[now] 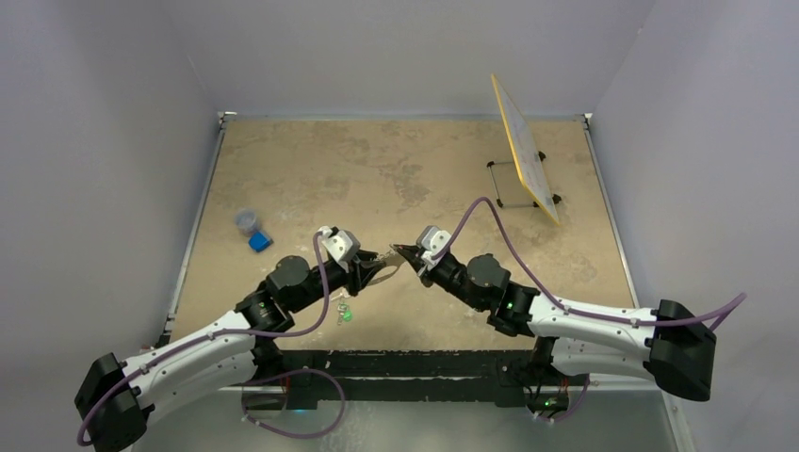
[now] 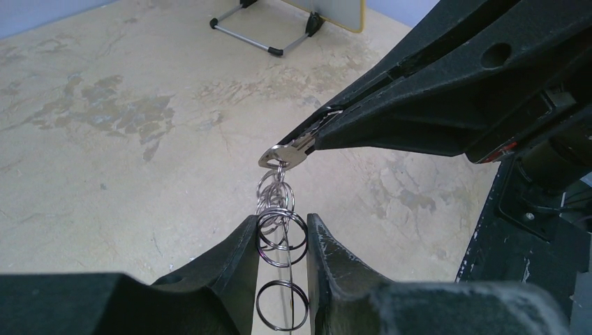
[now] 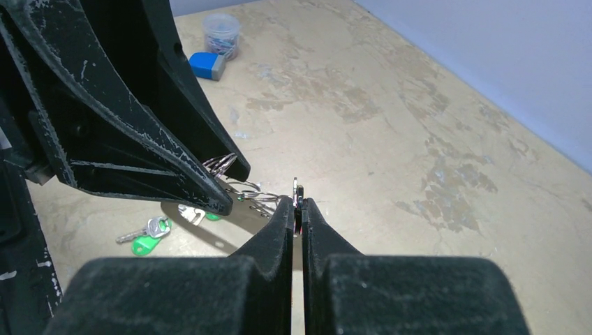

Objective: Remove the keys from the keyring

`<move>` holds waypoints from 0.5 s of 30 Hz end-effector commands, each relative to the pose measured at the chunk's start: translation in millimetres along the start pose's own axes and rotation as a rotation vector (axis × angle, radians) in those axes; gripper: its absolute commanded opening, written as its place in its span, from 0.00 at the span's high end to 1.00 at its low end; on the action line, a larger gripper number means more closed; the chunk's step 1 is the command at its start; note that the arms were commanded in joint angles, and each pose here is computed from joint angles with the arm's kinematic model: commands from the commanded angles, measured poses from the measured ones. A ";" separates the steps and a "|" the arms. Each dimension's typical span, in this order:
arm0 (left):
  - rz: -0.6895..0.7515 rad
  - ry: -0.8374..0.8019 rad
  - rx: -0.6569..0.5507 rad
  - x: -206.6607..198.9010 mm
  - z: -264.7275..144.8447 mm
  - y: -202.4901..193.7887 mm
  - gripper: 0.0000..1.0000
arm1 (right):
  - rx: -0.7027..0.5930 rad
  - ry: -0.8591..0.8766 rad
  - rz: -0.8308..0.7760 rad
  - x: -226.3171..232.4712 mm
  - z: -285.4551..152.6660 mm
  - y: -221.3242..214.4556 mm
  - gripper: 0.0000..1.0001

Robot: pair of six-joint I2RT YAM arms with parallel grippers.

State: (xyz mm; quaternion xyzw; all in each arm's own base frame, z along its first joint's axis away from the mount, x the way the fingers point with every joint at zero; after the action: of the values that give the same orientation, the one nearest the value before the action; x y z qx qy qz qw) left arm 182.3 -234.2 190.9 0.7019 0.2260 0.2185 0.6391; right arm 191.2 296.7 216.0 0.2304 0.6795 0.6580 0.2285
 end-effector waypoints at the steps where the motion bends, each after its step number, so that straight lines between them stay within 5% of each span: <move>1: 0.024 -0.019 -0.082 -2.7 -1.2 15.8 1.00 | -0.079 -0.016 0.025 -4.9 2.6 29.6 1.00; 5: 0.012 0.011 -0.046 1.4 -2.5 6.7 0.97 | -0.107 0.013 0.006 -1.6 0.1 40.3 1.00; 9: 0.000 0.036 -0.029 4.7 -3.6 5.1 0.74 | -0.117 0.049 -0.004 3.7 -0.4 44.5 1.00; 15: -0.008 0.070 0.012 10.1 -3.0 8.5 0.55 | -0.121 0.067 -0.020 6.1 0.2 50.7 1.00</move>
State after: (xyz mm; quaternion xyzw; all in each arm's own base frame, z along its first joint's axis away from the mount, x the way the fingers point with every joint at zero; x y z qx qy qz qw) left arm 185.0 -226.8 186.1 0.7010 0.2440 0.2309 0.6291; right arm 185.3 299.2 223.9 0.2061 0.6834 0.6670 0.2136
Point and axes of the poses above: each gripper's point midway between its finger pads, its own z axis out along the fingers, its own x axis along the line the jaws close on, y = z × x, the point moved 2 cm from there along -z, back along the fingers, and after that the axes turned 8 degrees about z, right-handed, at the moved point
